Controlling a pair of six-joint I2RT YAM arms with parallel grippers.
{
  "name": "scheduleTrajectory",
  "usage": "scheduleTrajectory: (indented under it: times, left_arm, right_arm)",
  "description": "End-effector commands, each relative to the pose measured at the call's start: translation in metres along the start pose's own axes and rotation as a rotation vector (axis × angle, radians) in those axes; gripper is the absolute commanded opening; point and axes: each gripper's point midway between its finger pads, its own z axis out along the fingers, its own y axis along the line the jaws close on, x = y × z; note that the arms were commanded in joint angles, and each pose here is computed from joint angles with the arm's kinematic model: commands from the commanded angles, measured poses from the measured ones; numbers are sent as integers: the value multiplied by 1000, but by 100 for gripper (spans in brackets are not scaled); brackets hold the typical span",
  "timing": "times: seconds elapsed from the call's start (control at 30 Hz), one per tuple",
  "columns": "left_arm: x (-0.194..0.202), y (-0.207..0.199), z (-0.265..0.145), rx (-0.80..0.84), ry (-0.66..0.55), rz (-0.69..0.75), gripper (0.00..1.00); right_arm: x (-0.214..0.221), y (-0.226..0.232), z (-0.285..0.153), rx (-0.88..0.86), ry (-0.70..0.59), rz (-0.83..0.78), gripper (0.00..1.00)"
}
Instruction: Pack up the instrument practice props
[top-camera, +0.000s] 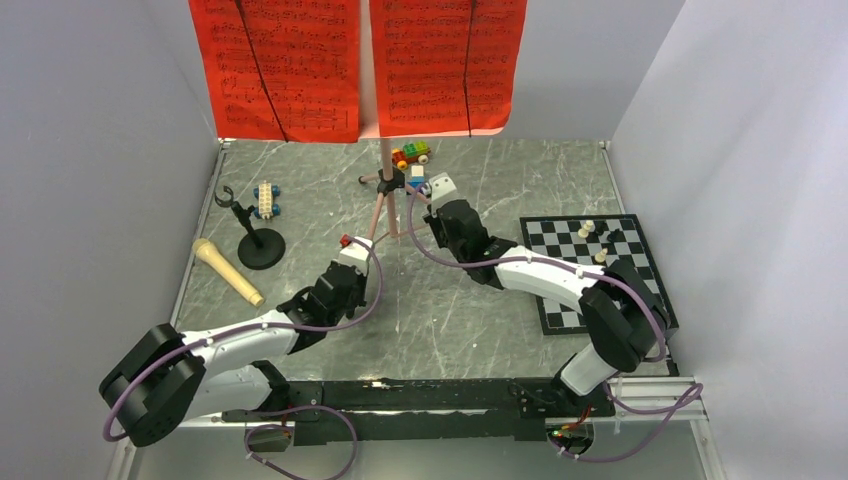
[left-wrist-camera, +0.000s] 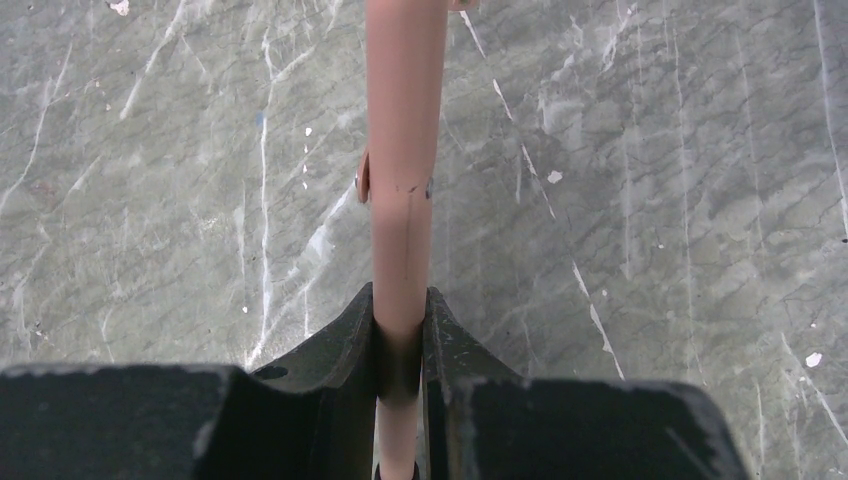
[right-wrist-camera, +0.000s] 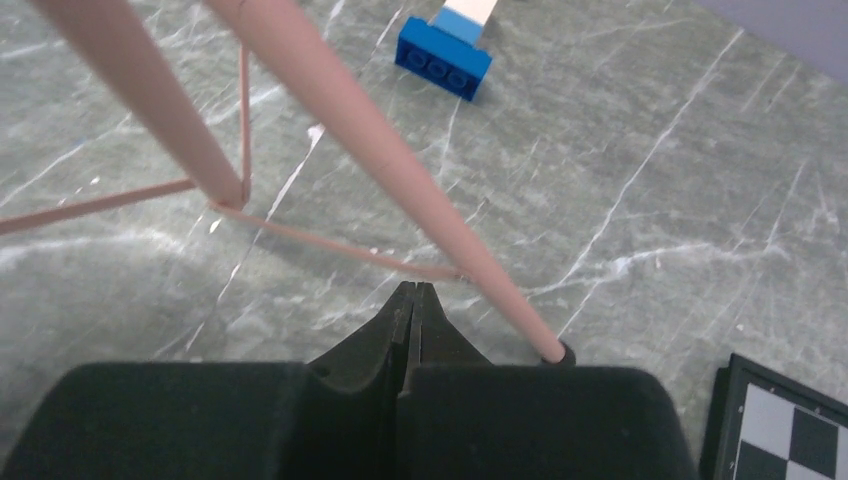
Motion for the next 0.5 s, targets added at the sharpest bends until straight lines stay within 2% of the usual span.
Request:
scheduleTrajectory:
  times: [0.0,0.03,0.07,0.13,0.17,0.23,0.3,0.47]
  left_arm:
    - [17,-6,-7,28,35,-55,0]
    - [17,-6,-7,30,34,-55,0]
    - [18,-6,-7,32,35,-56,0]
    - [20,-7,-8,36,40,-57,0]
    - [20,-8,-8,38,40,-56,0]
    - [20,-9,-9,37,42,-55,0]
    - [20,-8,-10,37,42,-55,0]
    - [19,-9,-12,39,38,-51,0]
  right_arm:
    - [-6,10,-20,-30,-35,61,0]
    - [-4,10,-22,-22,-36,56,0]
    - [-5,8,-23,-8,-41,52,6]
    - [-11,6,-25,0,-59,48,37]
    - [-16,5,-25,6,-71,52,47]
    - [-26,2,-26,17,-100,29,60]
    - [-34,-1,-22,38,-120,0,66]
    - [-47,-3,-2,76,-141,-100,68]
